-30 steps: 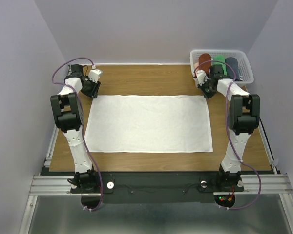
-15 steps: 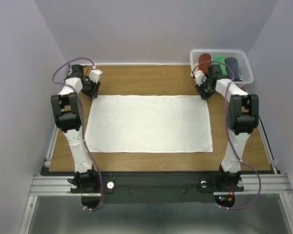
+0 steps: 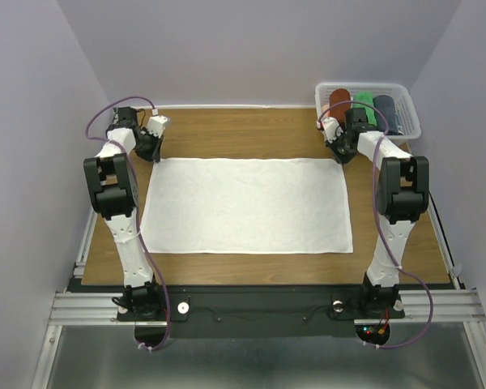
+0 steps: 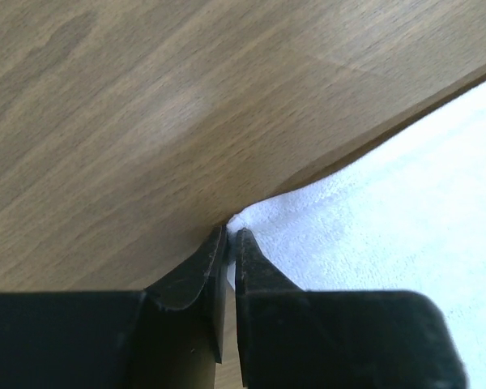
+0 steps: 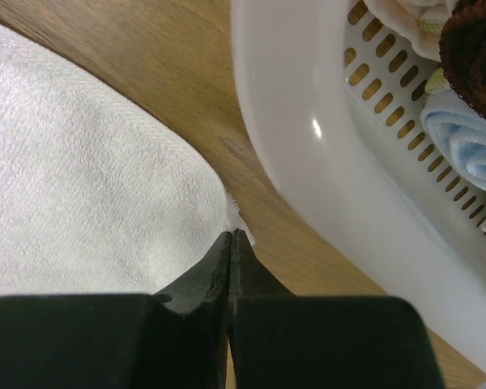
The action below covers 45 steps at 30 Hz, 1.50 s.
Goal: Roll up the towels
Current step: Fold the towel
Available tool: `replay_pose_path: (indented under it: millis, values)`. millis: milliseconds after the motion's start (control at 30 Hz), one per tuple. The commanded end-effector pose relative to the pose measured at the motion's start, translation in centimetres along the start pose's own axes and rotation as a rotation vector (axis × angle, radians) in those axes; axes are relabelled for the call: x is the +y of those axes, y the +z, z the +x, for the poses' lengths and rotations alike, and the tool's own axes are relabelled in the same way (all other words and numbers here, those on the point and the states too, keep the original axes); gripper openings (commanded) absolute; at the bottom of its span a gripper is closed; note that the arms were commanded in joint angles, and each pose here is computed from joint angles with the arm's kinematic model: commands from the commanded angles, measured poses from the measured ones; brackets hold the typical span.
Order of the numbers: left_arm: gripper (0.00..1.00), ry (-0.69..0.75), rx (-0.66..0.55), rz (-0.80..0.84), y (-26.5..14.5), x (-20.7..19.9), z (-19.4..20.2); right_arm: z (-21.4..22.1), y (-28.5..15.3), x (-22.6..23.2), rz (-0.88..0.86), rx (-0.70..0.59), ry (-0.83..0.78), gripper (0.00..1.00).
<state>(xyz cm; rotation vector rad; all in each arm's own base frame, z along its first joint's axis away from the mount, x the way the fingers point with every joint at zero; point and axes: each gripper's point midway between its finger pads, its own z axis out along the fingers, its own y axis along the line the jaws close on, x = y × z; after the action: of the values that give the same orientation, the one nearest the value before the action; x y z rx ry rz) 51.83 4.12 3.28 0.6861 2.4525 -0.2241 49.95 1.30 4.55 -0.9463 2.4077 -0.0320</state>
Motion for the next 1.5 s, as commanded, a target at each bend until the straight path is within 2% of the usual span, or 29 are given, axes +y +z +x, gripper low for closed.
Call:
replay_pose_path:
  millis: [0,100,233,467,567,700,733,800,833,867,900,933,1000,1033,1167,1200,1333,1367,1400,1467]
  values:
    - [0.0,-0.002,-0.077,0.008,-2.8,0.6,-2.2,-3.0,-2.7,-1.2,0.06,-0.085,-0.031,0.0]
    - [0.0,0.015,-0.144,-0.007,-5.7,1.2,-3.9,-3.5,-4.2,-1.4,0.078,-0.105,-0.04,0.01]
    - [0.0,0.063,-0.174,-0.022,-8.3,1.7,-4.1,-3.5,-5.6,-1.5,0.098,-0.115,-0.055,0.0]
    - [0.0,0.121,-0.214,0.005,-11.8,0.4,-3.3,-4.1,-8.7,-1.6,0.123,-0.16,-0.075,0.01]
    - [0.0,0.171,-0.22,0.043,-13.7,-0.9,-2.1,-3.2,-10.2,-0.3,0.112,-0.17,-0.088,0.01]
    - [0.0,0.204,-0.203,0.12,-16.3,-3.6,1.3,-1.5,-12.2,1.8,0.095,-0.172,-0.113,0.01]
    - [0.0,0.273,-0.201,0.115,-17.4,-3.8,1.8,-1.3,-12.8,2.3,0.091,-0.175,-0.121,0.01]
    - [0.0,0.315,-0.167,0.146,-18.2,-5.1,3.6,-0.8,-14.5,3.2,0.093,-0.195,-0.15,0.0]
    - [0.0,0.308,-0.126,0.194,-18.7,-7.0,5.5,0.6,-14.3,4.4,0.063,-0.169,-0.149,0.01]
    - [0.0,0.364,-0.107,0.205,-19.1,-7.5,6.6,1.2,-14.5,5.2,0.046,-0.164,-0.16,0.01]
    - [0.0,0.351,-0.039,0.251,-18.9,-9.1,9.2,1.9,-15.5,6.1,0.033,-0.159,-0.166,0.01]
    - [0.0,0.377,-0.018,0.24,-19.5,-9.7,10.0,2.5,-15.8,6.8,0.011,-0.151,-0.171,0.0]
    - [0.0,0.412,0.038,0.249,-19.4,-10.6,12.4,4.4,-15.5,9.0,-0.058,-0.124,-0.182,0.01]
    - [0.0,0.401,0.102,0.242,-18.4,-11.3,15.1,6.0,-15.1,10.7,-0.117,-0.091,-0.171,0.01]
    - [0.0,0.38,0.121,0.239,-17.2,-12.0,16.9,7.0,-13.6,12.6,-0.189,-0.037,-0.154,0.01]
    - [0.0,0.356,0.106,0.215,-16.6,-11.5,16.7,6.4,-13.2,12.6,-0.189,-0.045,-0.144,0.02]
    - [0.0,0.274,0.076,0.173,-14.9,-9.9,15.9,2.1,-11.8,11.7,-0.135,-0.083,-0.122,0.2]
    - [0.0,0.264,0.072,0.167,-14.6,-9.5,15.7,2.0,-10.6,11.7,-0.142,-0.055,-0.088,0.29]
    - [0.0,0.256,0.065,0.158,-14.2,-8.8,15.2,0.3,-10.6,10.9,-0.127,-0.079,-0.075,0.31]
    - [0.0,0.227,0.064,0.151,-13.9,-8.2,14.9,0.3,-8.4,10.7,-0.138,-0.028,0.01,0.37]
